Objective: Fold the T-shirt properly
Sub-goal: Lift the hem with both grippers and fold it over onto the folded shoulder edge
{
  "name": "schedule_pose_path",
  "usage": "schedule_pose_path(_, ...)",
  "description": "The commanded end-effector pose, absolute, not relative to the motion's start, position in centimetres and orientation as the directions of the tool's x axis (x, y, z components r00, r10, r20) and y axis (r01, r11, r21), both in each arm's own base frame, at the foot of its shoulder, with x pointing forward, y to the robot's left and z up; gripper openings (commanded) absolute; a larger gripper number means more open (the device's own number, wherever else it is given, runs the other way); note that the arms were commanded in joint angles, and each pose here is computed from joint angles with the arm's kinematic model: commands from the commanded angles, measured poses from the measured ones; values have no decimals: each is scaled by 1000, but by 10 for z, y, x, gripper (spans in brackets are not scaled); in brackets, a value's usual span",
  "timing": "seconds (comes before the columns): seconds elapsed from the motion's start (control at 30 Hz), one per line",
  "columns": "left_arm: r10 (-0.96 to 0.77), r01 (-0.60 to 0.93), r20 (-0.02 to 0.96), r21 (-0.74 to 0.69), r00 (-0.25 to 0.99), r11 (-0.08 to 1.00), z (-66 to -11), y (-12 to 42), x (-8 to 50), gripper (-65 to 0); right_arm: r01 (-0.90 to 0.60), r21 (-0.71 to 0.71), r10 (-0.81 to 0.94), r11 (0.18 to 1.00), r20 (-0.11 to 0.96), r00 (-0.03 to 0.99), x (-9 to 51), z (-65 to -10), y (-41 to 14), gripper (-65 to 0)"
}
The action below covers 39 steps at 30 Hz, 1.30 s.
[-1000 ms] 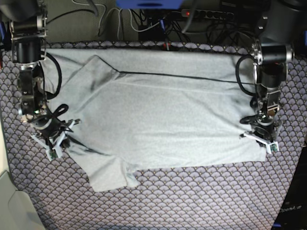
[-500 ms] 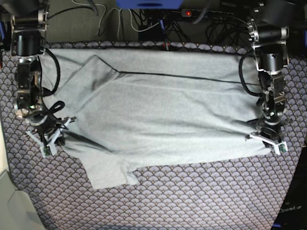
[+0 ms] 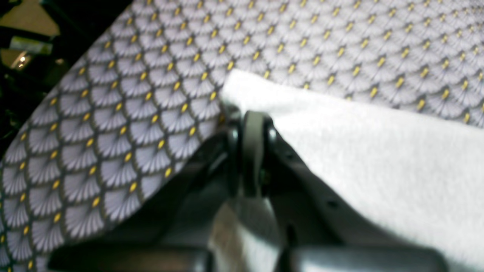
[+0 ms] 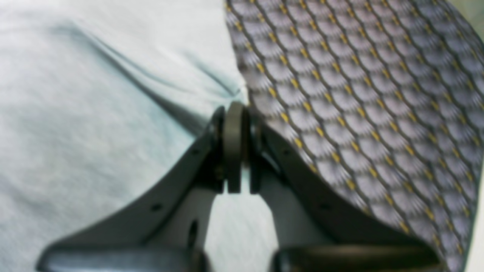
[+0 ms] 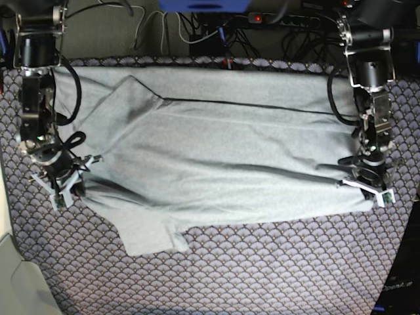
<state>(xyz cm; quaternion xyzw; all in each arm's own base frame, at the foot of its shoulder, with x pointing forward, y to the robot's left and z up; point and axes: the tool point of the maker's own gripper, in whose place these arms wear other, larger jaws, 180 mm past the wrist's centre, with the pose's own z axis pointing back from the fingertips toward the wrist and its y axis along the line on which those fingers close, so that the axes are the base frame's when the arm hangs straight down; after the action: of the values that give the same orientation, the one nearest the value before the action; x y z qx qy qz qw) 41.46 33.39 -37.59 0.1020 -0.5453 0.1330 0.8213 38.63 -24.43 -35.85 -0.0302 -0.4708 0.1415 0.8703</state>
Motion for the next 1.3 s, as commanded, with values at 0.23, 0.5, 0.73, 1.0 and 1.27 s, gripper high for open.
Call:
schedule_pose_path(0.23, 44, -298, 956, 47, 289, 953, -348, 326, 402, -645, -208, -235, 304, 950, 853, 425, 370, -325, -246, -650)
schedule_pose_path(0.5, 117, -317, 943, -13, 311, 948, -347, 323, 369, -645, -174, -237, 290, 956, 855, 430, 333, -322, -252, -650)
schedule_pose_path(0.73, 142, -339, 936, -27, 322, 941, -354, 327, 335, -645, -198, -262, 325, 944, 839, 436, 298, -319, -246, -650)
schedule_pose_path(1.0, 117, -357, 947, -2, 298, 934, -339, 337, 313, -645, -184, -264, 322, 947, 805, 498, 267, -335, -260, -650)
schedule_pose_path(1.27, 110, -352, 932, 20, 346, 936, -353, 335, 291, -645, -225, -251, 333, 941, 797, 504, 255, -334, -269, -650)
